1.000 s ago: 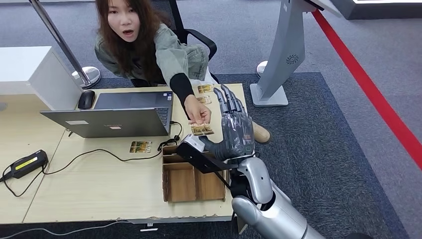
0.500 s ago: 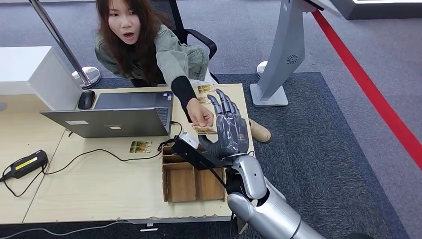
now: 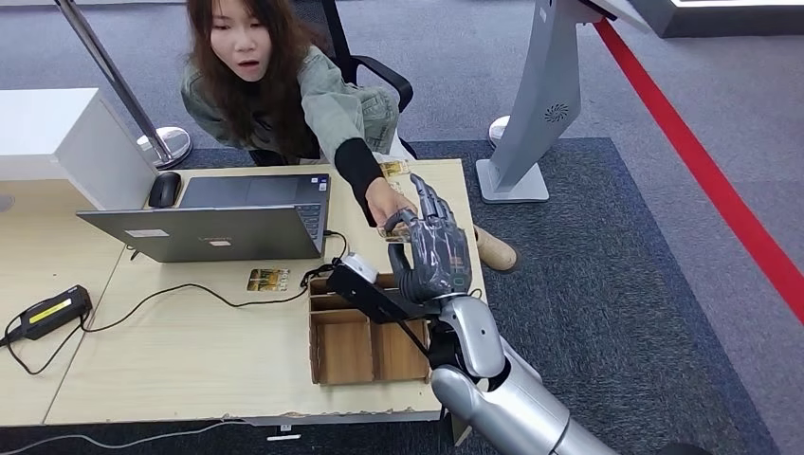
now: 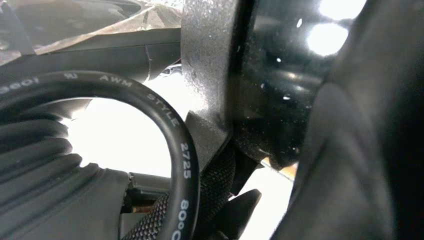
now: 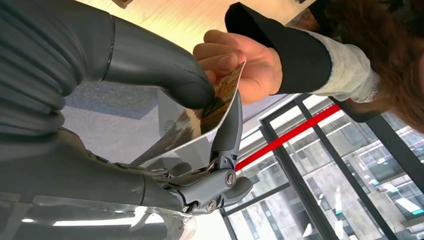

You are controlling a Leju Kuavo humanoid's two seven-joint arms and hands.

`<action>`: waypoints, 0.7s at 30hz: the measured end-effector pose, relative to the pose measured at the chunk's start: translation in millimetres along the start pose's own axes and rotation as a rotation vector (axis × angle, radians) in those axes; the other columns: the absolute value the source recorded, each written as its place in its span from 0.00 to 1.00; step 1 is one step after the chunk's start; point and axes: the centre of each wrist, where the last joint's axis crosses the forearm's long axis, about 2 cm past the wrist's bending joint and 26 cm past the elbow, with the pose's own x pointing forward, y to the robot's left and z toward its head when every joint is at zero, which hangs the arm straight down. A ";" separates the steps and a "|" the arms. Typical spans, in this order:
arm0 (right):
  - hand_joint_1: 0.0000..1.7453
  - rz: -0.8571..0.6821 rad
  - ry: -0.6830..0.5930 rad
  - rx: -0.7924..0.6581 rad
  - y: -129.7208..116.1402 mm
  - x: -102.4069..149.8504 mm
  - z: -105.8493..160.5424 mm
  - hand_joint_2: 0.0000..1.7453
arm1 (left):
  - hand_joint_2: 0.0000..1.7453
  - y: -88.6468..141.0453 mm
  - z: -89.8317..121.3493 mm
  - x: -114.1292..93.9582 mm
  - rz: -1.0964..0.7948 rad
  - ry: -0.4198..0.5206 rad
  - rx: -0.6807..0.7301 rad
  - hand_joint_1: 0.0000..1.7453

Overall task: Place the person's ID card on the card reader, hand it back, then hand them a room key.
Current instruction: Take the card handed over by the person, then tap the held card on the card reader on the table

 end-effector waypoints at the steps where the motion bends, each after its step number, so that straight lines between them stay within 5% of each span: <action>1: 1.00 0.000 0.001 0.000 0.2 -0.2 0.0 1.00 | 0.00 0.1 0.0 0.1 -0.001 0.000 0.000 0.00; 14: 1.00 -0.097 -0.027 -0.051 -10.6 7.6 5.0 1.00 | 0.00 0.1 0.3 -1.4 0.008 0.001 0.004 0.00; 21: 1.00 -0.225 -0.009 -0.142 -28.8 -3.6 30.1 1.00 | 0.00 -0.9 1.1 -5.3 0.034 0.003 0.010 0.00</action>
